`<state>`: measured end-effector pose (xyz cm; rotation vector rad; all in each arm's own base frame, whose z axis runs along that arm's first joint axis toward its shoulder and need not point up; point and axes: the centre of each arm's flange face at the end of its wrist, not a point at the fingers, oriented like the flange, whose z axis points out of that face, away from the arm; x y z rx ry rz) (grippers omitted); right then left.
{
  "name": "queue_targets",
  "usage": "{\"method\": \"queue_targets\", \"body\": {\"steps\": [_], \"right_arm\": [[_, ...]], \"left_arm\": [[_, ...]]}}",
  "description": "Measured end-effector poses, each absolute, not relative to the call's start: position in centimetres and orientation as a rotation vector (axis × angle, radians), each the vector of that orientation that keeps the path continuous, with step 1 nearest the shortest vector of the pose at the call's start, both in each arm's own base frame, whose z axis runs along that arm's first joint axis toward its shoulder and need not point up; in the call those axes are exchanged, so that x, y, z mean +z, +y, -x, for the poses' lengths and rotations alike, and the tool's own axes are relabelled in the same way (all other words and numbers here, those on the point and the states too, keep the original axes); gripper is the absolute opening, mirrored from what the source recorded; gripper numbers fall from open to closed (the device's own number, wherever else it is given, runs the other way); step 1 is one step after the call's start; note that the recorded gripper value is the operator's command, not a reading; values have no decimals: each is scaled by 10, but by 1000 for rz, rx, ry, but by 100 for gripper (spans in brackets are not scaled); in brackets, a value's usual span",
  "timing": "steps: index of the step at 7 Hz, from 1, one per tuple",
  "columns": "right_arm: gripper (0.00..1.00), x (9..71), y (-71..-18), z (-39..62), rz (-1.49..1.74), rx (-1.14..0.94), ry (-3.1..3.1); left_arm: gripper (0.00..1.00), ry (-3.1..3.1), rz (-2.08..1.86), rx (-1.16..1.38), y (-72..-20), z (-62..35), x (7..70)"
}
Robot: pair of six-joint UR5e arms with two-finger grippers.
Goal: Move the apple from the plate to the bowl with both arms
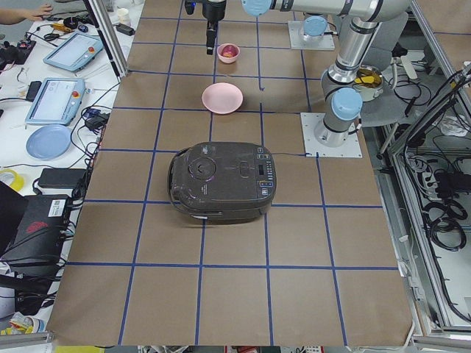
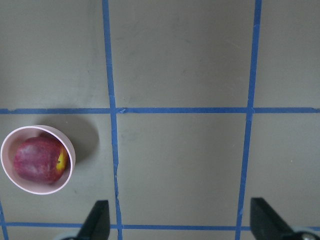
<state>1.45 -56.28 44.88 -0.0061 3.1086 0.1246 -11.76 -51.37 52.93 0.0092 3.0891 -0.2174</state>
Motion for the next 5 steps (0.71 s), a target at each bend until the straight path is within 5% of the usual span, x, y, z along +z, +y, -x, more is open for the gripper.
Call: {"method": "queue_targets", "body": {"steps": [5], "right_arm": [[100, 504, -530, -111, -3, 19, 3138]], "left_arm": [[100, 3089, -30, -216, -507, 124, 534]]}}
